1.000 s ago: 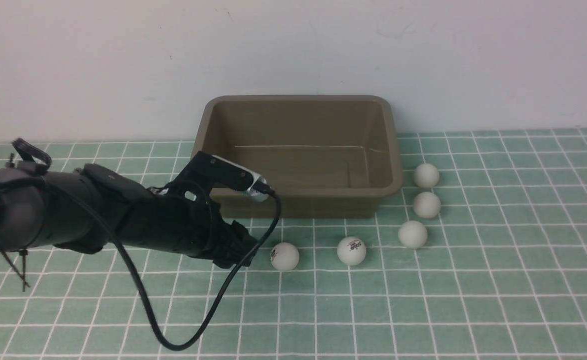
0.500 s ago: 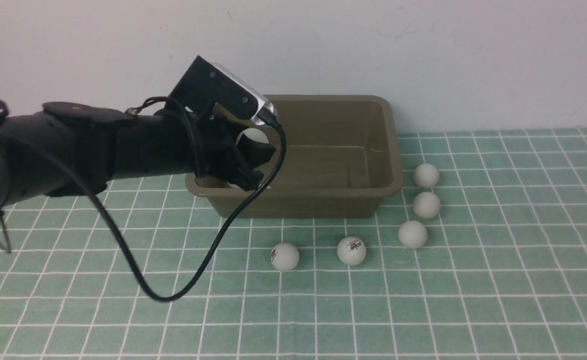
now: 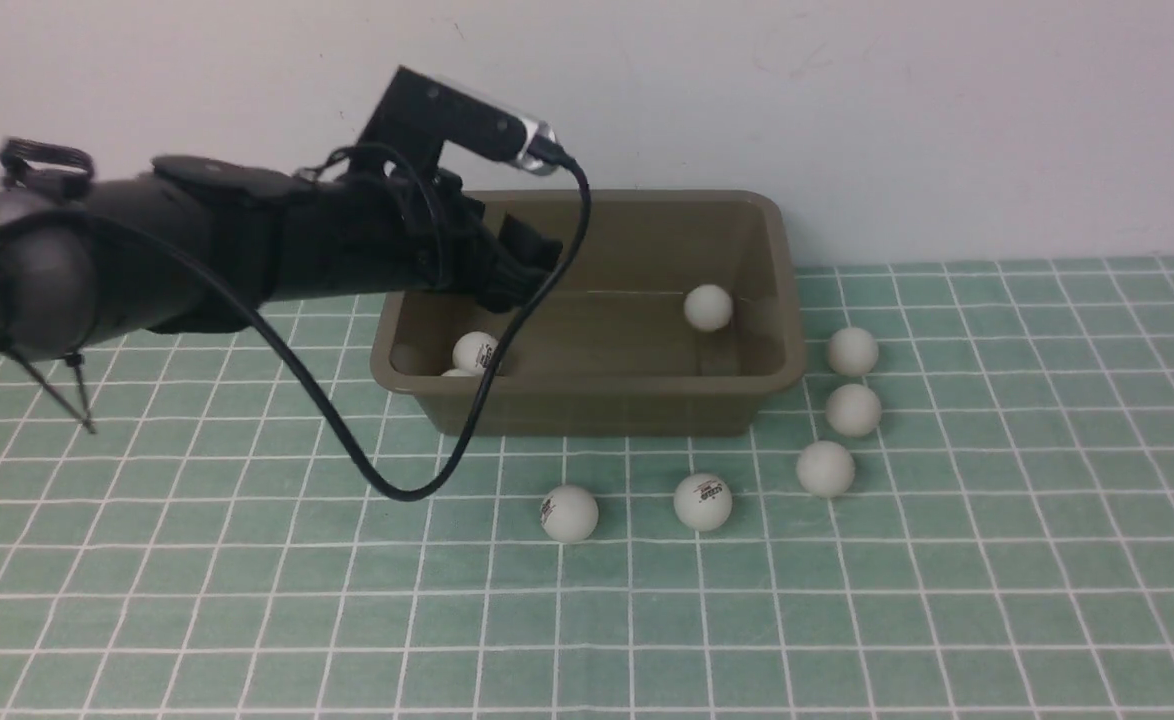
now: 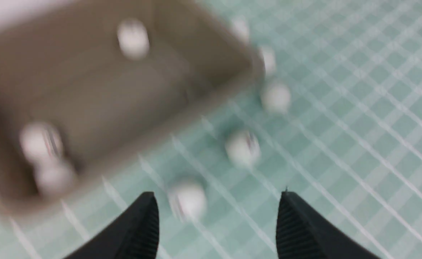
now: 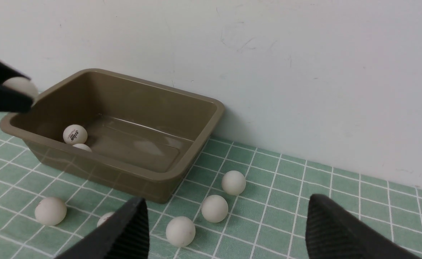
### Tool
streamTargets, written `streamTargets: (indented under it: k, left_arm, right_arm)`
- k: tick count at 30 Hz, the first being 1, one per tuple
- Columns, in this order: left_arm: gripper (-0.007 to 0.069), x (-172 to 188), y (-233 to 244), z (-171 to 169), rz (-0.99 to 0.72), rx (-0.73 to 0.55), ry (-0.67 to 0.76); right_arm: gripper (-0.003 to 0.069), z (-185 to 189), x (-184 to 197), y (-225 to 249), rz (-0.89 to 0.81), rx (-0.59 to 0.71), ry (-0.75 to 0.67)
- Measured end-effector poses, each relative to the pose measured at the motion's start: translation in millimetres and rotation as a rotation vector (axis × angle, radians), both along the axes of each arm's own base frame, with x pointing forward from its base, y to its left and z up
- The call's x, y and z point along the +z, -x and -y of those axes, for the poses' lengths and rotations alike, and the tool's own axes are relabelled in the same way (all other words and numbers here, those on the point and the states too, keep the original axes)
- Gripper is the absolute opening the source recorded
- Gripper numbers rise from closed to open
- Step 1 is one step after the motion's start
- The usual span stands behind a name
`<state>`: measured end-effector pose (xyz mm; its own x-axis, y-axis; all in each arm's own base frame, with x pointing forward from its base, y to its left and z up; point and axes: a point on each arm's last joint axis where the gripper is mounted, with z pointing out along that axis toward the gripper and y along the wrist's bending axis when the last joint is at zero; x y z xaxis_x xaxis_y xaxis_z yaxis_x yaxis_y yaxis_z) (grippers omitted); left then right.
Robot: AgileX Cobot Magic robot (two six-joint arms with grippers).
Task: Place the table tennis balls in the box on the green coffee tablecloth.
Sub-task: 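Reach for and grasp a ping pong ball on the table beside the basket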
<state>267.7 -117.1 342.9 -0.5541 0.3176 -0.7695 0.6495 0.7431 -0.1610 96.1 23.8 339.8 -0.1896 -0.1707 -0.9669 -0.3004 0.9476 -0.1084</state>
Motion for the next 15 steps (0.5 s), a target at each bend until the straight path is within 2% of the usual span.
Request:
streamTargets:
  k: [3, 6, 10, 15]
  left_arm:
    - [0.0395, -8, 16, -6, -0.222, 0.047, -0.049]
    - [0.0395, -21, 26, -5, -0.349, 0.069, -0.088]
    - [0.0395, -41, 36, 15, -0.368, 0.036, -0.105]
    - [0.0395, -90, 24, 50, -0.267, 0.078, -0.082]
  right_arm:
    - [0.0531, 0, 0, 0, 0.000, 0.000, 0.000]
    - [0.0531, 0, 0, 0, 0.000, 0.000, 0.000]
    - [0.0531, 0, 0, 0, 0.005, -0.004, -0.001]
    - [0.0531, 0, 1, 0, 0.006, -0.005, -0.001]
